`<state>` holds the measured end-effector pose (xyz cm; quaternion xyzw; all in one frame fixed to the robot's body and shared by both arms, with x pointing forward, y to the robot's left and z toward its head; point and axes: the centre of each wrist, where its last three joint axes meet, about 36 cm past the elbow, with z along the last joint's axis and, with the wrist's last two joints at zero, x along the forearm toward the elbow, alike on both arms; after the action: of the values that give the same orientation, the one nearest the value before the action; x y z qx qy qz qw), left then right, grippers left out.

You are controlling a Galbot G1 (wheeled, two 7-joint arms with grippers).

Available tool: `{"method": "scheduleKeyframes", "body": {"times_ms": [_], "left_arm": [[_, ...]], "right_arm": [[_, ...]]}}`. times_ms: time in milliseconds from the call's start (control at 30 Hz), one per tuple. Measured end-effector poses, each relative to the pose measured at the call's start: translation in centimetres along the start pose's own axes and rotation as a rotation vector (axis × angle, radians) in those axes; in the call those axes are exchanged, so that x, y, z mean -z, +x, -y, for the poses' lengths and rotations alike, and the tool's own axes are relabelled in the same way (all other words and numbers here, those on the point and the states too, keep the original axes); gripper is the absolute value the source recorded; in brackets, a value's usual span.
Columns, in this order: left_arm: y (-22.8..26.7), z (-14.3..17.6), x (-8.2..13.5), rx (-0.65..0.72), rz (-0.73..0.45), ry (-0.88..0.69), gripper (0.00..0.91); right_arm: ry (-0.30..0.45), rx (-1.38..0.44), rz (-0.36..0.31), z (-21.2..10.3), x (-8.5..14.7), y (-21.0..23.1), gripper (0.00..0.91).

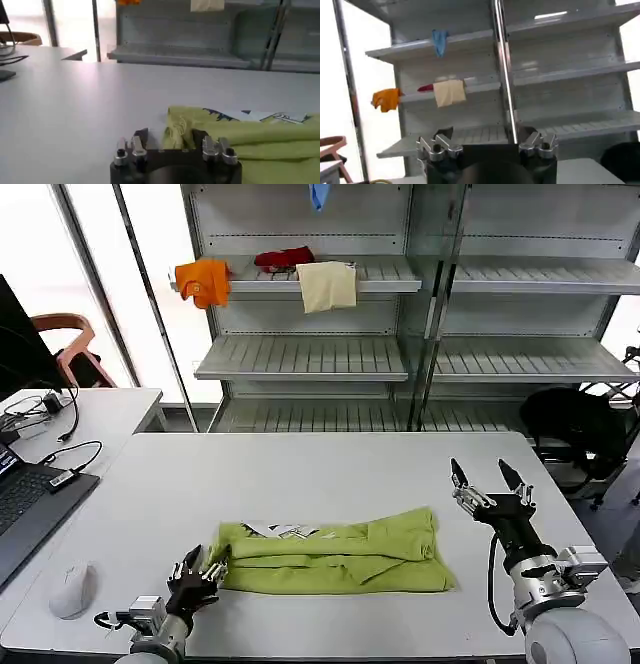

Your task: Fold and organize the clothes.

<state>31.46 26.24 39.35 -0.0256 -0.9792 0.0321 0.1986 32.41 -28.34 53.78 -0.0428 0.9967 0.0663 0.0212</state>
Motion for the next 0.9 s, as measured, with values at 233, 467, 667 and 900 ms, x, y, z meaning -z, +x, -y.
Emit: {"method": "scheduleKeyframes", "body": {"times_ms": [233,467,667,900], "left_arm": [[-0.3,0.4,-0.8,-0.017,0.011,0.002,0.000],[-0.5,0.6,-1.3,-0.024,0.048,-0.011,0.000],[0.1,-0.2,-1.0,-0.008,0.093,-0.055,0.000],[1.8,-3.4,2.1,0.050,0.175,-0.171,0.000]], "right_arm": [[-0.001,-0.011,0.012,0.5,0.2,-0.1,0.907],[-0.002,-0.020,0.005,0.9,0.0,-0.2,0.907],[-0.001,-0.030,0.000,1.3,-0.3,-0.4,0.907],[-0.004,-0.033,-0.013,1.6,-0.9,-0.8,0.907]]}}
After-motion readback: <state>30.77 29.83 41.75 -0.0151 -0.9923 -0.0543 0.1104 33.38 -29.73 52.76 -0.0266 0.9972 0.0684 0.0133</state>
